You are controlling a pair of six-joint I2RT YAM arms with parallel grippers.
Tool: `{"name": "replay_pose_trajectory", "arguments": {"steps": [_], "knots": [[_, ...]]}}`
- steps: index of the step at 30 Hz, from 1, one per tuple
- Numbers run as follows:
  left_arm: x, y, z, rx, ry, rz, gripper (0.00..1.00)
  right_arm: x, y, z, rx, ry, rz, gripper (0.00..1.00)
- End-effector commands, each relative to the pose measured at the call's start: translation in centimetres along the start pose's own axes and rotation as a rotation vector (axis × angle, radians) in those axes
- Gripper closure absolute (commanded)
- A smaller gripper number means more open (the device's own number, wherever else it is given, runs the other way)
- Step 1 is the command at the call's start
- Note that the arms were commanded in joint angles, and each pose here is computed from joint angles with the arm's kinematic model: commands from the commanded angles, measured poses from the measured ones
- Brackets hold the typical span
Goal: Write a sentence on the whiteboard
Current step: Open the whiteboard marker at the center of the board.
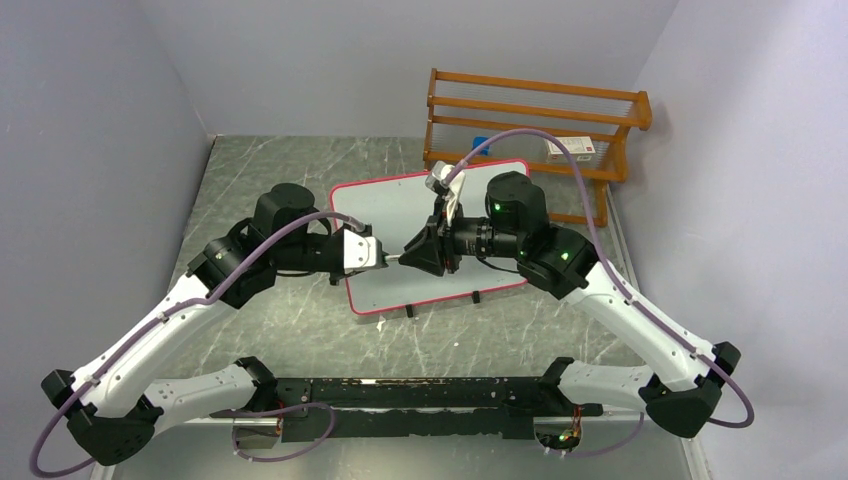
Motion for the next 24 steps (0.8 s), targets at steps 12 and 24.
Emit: {"name": "replay_pose_trajectory", "arguments": {"steps": [12,24], "knots": [[-0.7,0.4,1.2,0.042,0.003,0.018,0.95,-0.5,0.8,0.4,0.016,0.020,0.016,0.67],[-0.7,0.5,1.4,0.047,-0.009,0.023,0.95,-0.1,0.7,0.0,0.018,0.046,0.035,0.87]]}}
Point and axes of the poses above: each gripper's point midway between its finger pads, its own x axis out along the fingers, its own y axis along the line the jaws close on, z = x × y, the point moved 5 cm from there along -x, back along the fingers, and after that the axes turned 12 degrees about x, right-handed, at the moved point
